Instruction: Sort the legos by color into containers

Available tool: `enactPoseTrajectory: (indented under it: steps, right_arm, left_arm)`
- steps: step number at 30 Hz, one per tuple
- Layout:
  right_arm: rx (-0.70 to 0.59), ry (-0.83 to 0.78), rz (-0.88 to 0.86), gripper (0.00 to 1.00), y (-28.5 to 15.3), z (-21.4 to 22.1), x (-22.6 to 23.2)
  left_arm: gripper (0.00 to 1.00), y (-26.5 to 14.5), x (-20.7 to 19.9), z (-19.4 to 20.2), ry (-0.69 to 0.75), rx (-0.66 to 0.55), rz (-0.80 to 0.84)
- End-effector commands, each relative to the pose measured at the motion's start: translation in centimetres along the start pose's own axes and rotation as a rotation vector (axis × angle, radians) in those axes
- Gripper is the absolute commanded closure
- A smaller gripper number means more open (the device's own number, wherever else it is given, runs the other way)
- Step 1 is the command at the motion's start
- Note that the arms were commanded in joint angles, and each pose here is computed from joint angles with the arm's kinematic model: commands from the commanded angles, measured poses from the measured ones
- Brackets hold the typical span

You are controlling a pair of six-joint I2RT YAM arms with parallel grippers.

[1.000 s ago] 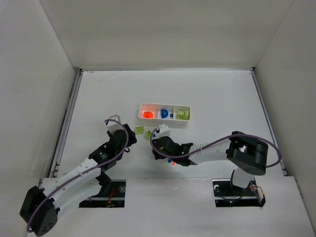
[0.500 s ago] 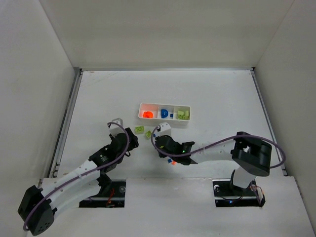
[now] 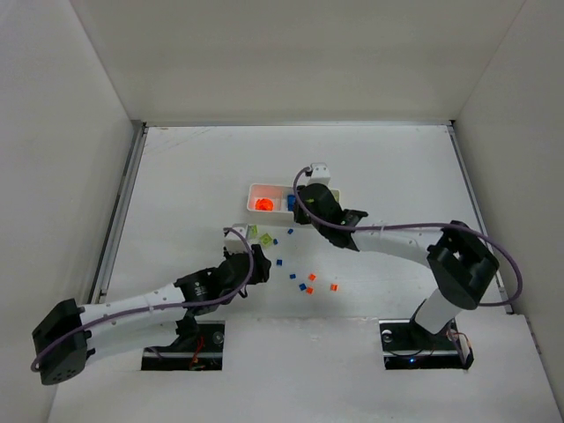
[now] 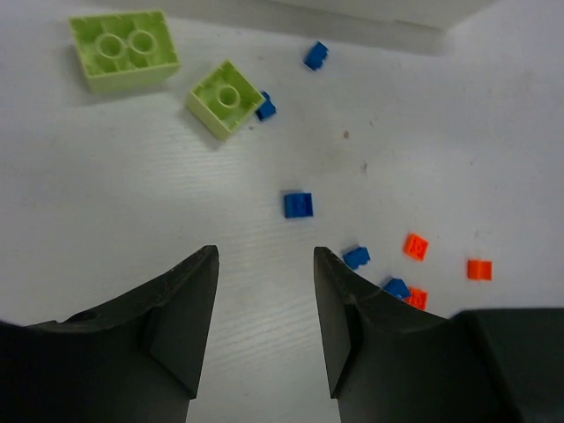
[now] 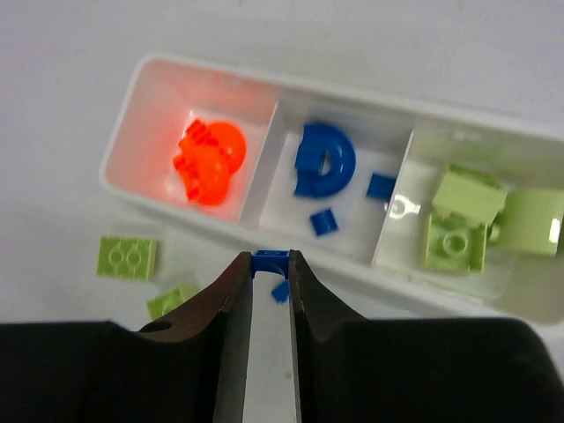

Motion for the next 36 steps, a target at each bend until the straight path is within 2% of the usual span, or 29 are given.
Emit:
enactPoseTrajectory:
  steps: [1, 6, 8, 12, 14, 21, 29, 36]
  right_arm:
    - [-0.07, -0.016, -0.009, 0.76, 2.0, -2.8, 0.8]
    - [-0.076, -0.025, 0.041, 0.75, 4.3, -3.6, 0.3]
    - [-0.077, -0.026, 0.063, 0.71, 4.9, -3.7, 0.1]
    - [-0.078, -0.035, 0.069, 0.47, 5.4, -3.9, 0.1]
    - [-0.084, -0.03, 0.064, 0.41, 5.1, -4.0, 0.1]
    - [-0.105, -0.01, 0.049, 0.41, 3.4, -3.9, -0.5]
    - [-0.116, -0.002, 0.043, 0.41, 1.8, -3.7, -1.3]
    - [-0.138, 0.017, 0.032, 0.42, 0.3, -3.6, -2.2]
  left_arm:
    - [0.56, 0.0, -1.8, 0.7, 0.014, -0.02, 0.06]
    - [0.57, -0.6, -4.5, 2.2, 0.099, -0.013, 0.132]
    - [0.57, -0.6, -5.5, 3.0, 0.133, 0.003, 0.152]
    - [0.57, -0.8, -7.7, 4.4, 0.189, 0.035, 0.209]
    - [0.57, -1.2, -8.9, 5.0, 0.235, 0.046, 0.247]
    - [0.61, -1.7, -11.6, 7.1, 0.336, 0.117, 0.312]
    - [0.62, -0.3, -11.3, 8.3, 0.367, 0.192, 0.249]
    - [0.61, 1.5, -11.1, 9.1, 0.378, 0.203, 0.191]
Point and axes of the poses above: each gripper's point midway between its finger pads, its own y axis out along the fingers, its own x axis along the line the jaws close on, z = x × y, the point moved 10 cm from there along -y, back along the fingers
